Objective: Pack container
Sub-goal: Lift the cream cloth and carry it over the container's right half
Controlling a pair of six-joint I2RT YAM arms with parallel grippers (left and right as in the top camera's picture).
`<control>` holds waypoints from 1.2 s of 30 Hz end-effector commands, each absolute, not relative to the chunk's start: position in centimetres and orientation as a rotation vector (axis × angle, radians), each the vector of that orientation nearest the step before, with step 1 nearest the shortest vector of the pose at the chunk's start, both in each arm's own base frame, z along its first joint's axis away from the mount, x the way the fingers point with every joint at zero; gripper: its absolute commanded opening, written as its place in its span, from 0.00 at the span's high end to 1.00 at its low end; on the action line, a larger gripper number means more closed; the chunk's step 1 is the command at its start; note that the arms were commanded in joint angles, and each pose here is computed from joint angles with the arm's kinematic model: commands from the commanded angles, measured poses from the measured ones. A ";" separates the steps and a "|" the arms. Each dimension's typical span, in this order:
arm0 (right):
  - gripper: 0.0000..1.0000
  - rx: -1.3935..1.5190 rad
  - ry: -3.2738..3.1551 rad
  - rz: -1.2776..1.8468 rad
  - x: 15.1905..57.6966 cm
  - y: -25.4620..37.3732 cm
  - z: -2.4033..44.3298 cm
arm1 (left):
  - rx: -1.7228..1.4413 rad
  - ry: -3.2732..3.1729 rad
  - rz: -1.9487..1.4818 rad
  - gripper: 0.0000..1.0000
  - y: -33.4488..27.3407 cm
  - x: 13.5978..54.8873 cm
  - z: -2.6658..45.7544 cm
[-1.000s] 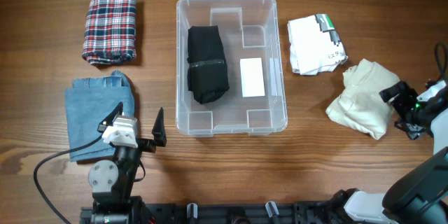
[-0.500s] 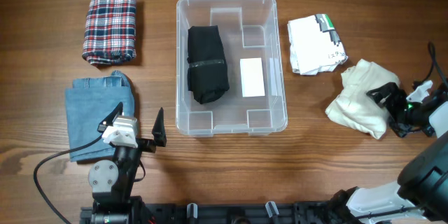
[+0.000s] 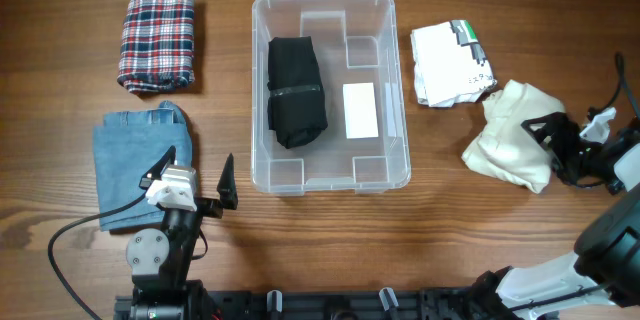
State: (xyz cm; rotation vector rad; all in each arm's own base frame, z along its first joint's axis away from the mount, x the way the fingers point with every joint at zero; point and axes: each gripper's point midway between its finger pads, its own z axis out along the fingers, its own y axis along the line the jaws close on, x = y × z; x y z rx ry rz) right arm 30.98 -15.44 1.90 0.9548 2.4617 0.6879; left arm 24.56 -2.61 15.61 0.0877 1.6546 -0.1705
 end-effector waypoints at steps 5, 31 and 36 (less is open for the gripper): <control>0.48 0.921 2.405 0.933 31.5 -12.5 1.3 | 0.088 1.663 -0.152 0.00 -2.4 24.6 15.3; 0.76 0.281 1.806 1.401 37.4 -2.8 32.0 | 0.088 1.663 -0.152 0.00 -2.4 24.6 15.3; 0.76 0.132 1.747 1.455 38.2 4.1 36.0 | 0.088 1.663 -0.152 0.00 -2.4 24.6 15.3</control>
